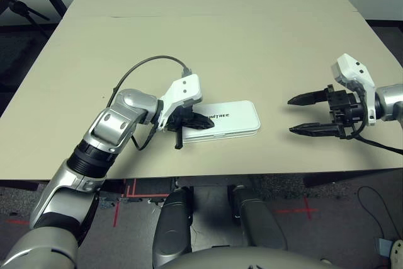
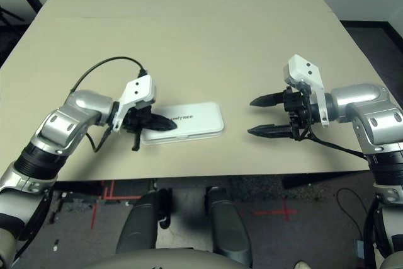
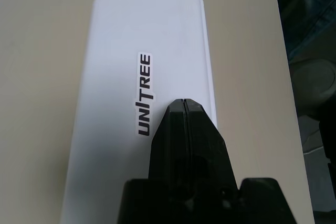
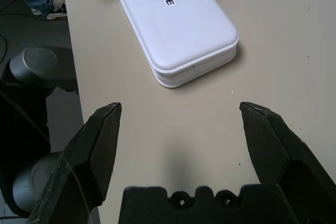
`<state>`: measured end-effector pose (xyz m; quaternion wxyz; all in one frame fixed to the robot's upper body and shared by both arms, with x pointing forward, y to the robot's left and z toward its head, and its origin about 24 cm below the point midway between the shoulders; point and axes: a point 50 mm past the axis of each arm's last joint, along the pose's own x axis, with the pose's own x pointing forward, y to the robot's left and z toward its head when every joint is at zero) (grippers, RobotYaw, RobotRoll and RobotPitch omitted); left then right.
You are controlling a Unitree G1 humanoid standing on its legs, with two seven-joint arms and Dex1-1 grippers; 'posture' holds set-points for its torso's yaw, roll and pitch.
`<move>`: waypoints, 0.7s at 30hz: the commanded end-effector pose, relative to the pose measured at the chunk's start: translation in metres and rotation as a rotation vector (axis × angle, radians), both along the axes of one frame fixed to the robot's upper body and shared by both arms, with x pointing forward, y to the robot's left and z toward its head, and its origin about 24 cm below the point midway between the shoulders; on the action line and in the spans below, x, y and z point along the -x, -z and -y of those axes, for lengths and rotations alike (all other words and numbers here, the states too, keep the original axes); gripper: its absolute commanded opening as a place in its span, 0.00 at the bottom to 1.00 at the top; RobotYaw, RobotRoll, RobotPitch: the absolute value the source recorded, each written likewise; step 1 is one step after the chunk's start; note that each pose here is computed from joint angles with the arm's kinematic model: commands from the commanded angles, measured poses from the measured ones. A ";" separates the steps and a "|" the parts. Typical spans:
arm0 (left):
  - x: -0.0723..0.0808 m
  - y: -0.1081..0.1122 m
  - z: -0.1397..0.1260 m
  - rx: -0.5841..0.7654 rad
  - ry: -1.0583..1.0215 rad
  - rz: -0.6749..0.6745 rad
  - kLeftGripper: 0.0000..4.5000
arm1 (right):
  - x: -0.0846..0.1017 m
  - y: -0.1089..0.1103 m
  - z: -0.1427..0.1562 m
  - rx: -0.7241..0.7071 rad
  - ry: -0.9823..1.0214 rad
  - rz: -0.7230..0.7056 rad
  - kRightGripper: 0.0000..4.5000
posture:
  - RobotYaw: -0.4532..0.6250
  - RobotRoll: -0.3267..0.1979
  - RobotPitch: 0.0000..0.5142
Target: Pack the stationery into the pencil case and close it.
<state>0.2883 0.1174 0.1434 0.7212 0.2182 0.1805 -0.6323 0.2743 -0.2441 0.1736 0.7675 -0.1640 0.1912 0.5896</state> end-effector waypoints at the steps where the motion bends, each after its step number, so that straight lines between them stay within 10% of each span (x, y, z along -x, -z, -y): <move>1: 0.001 0.011 0.000 -0.061 0.001 -0.016 0.01 | 0.002 0.006 -0.002 0.008 -0.007 -0.014 1.00 | 0.40 0.62 0.40; 16: -0.001 0.006 -0.004 0.036 -0.074 0.018 0.01 | -0.007 0.005 -0.010 -0.024 0.012 0.059 1.00 | 0.40 0.62 0.40; 21: -0.004 -0.014 -0.009 0.220 -0.145 0.067 0.29 | -0.016 0.000 -0.016 -0.124 0.061 0.127 1.00 | 0.40 0.62 0.40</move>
